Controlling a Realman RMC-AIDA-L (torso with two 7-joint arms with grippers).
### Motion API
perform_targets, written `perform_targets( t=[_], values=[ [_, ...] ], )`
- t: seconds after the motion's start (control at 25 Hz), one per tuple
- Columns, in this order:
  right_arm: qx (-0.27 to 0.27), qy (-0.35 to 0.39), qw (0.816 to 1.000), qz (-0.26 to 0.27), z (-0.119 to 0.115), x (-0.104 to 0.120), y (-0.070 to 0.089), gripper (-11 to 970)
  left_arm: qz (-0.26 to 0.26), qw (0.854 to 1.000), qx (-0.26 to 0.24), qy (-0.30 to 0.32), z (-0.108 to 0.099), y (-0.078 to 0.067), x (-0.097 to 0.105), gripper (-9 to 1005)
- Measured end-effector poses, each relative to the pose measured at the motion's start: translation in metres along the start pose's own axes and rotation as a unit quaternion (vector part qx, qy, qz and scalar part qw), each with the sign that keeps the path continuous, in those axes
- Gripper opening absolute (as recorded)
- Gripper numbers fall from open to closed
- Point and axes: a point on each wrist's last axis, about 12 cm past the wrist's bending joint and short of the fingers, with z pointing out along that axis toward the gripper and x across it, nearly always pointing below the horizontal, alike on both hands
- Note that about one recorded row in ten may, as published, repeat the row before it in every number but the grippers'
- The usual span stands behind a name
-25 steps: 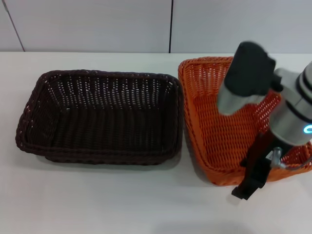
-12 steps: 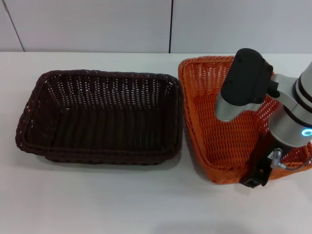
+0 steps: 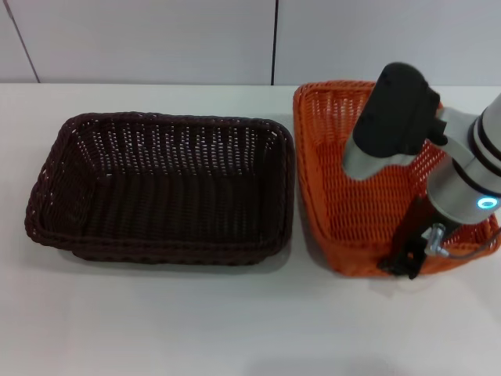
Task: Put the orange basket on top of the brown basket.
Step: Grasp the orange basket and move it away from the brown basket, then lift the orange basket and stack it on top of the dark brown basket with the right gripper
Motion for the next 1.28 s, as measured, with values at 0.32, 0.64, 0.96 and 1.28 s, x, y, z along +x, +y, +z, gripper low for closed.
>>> perform_targets(
  t=[0.32, 0.64, 0.96, 1.28],
  values=[
    [0.083, -0.069, 0.994, 0.012, -0.039, -0.015, 0.002, 155, 0.002, 1.0, 0.004, 0.004, 0.003, -0.003, 0.002, 800],
    [0.141, -0.095, 0.985, -0.006, -0.07, -0.029, 0.005, 151, 0.004, 1.0, 0.006, 0.006, 0.005, -0.004, 0.004, 800],
    [0.204, -0.109, 0.963, -0.138, -0.082, -0.06, 0.02, 160, 0.004, 1.0, 0.005, 0.007, 0.005, -0.004, 0.004, 800],
    [0.253, -0.104, 0.876, -0.397, -0.082, -0.072, 0.057, 171, -0.013, 1.0, 0.01, 0.015, 0.005, -0.008, 0.007, 800]
  ],
)
